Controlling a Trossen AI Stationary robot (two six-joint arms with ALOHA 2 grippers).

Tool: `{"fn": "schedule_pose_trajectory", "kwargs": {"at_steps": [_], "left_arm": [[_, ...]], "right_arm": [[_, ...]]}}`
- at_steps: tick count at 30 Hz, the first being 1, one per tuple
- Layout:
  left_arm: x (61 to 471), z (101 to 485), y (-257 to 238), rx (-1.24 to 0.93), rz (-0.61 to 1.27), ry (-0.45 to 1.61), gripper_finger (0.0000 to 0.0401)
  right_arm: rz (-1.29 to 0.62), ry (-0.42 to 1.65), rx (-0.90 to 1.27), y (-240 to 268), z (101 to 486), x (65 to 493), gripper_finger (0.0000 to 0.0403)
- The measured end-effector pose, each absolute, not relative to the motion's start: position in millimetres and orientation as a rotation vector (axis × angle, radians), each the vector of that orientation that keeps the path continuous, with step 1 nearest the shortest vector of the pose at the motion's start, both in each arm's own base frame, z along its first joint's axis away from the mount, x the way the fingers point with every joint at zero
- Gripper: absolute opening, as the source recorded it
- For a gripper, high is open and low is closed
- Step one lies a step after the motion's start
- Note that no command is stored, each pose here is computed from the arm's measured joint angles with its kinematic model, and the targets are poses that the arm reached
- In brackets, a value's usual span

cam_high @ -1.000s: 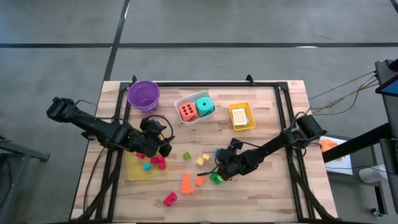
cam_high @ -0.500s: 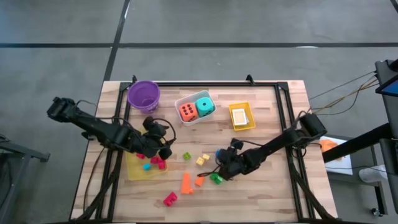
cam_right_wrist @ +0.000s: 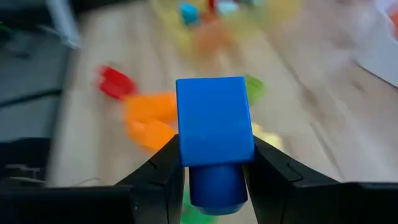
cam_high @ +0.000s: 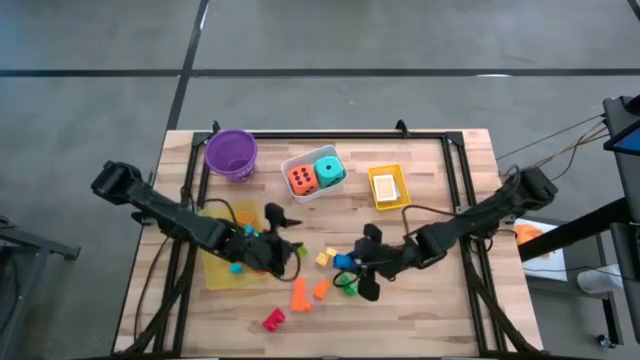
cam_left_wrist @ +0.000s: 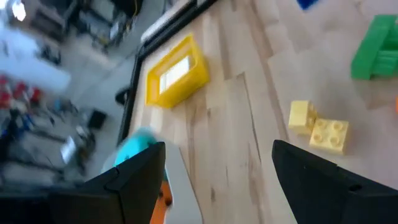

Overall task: Pick & Place Toys
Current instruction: Put the blue game piece into the light yellow bin

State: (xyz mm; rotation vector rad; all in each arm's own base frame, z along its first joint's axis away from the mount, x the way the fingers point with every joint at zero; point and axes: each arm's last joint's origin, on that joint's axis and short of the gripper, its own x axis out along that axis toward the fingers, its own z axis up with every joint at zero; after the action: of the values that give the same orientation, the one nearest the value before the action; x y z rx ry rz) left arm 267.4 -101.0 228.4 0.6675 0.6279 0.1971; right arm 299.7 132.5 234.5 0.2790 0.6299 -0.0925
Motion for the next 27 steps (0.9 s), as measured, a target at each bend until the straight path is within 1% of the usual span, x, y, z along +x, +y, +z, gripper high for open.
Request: {"fn": "schedule_pose_trajectory", "kwargs": {"at_steps": [4, 10, 13, 21, 27], "left_arm": [[283, 223, -111, 0.782, 0.157, 0.583, 0.0296], [299, 231, -132, 0.895, 0.127, 0.425, 0.0296], [302, 238, -146, 0.961, 0.044, 0.364, 0.0296], [307, 264, -165, 0.933, -0.048, 0.253, 0.0296], [307, 268, -168, 1.002, -0.106, 0.223, 0.0296]], "right_arm": [[0.007, 0.56, 0.32, 134, 250, 300, 0.0124], [0.02, 0.553, 0.311, 134, 252, 299, 0.0124], [0.028, 0.541, 0.316, 134, 253, 300, 0.0124], [0.145, 0.422, 0.32, 139, 266, 306, 0.0124], [0.179, 0.373, 0.326, 138, 272, 308, 0.0124]]}}
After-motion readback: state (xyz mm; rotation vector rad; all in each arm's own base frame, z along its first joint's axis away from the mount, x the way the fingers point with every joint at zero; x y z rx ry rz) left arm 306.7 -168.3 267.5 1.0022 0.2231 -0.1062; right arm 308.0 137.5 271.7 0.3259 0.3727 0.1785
